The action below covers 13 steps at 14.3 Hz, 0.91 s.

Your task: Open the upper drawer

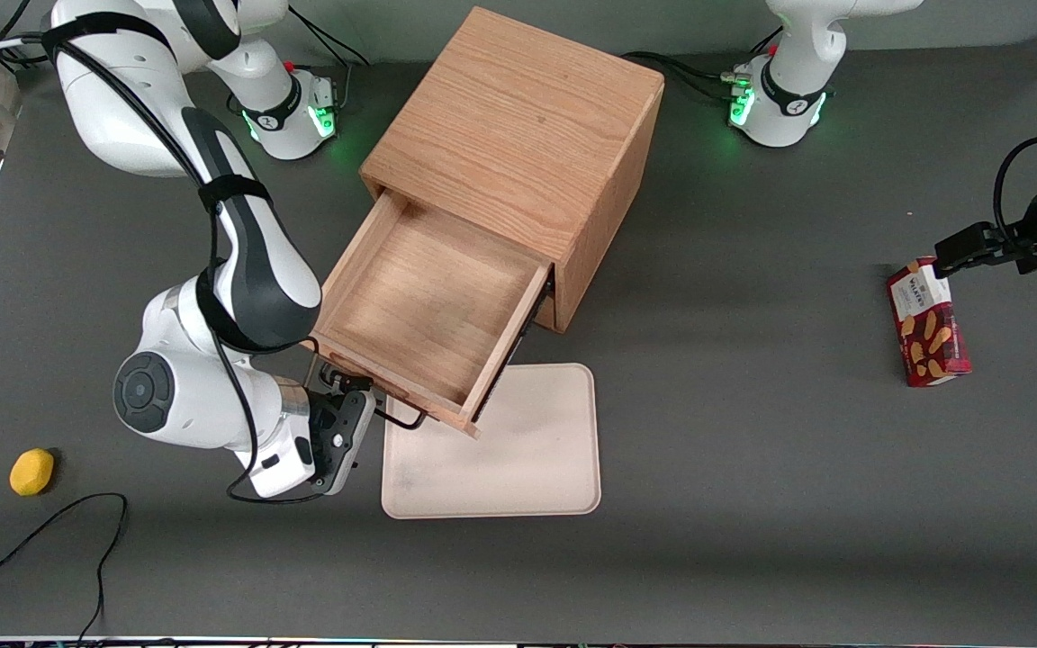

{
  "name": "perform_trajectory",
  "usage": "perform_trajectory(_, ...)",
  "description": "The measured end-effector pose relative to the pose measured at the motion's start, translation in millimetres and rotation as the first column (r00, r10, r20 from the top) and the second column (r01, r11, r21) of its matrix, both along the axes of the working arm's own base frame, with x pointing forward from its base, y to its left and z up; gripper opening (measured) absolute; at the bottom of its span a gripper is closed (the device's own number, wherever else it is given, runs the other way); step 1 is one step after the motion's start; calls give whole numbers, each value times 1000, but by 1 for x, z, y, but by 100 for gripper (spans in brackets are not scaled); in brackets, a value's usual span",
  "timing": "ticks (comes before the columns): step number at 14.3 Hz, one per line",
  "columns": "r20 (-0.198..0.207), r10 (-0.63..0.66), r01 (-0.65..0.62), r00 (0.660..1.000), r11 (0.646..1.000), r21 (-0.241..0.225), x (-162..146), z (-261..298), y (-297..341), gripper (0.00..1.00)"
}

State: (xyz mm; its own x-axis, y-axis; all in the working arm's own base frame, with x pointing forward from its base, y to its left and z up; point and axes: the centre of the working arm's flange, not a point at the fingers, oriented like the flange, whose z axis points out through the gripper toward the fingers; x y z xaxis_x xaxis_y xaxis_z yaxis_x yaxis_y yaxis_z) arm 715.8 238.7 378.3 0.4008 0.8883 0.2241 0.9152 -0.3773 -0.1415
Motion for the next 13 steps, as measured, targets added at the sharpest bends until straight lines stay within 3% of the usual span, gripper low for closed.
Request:
perform_trajectory(9,3,-26,26,1000,1000,17,-10,93,-44,100)
perform_trajectory(13,-3,-149,149,989,989,-10,-29,158,-79,100)
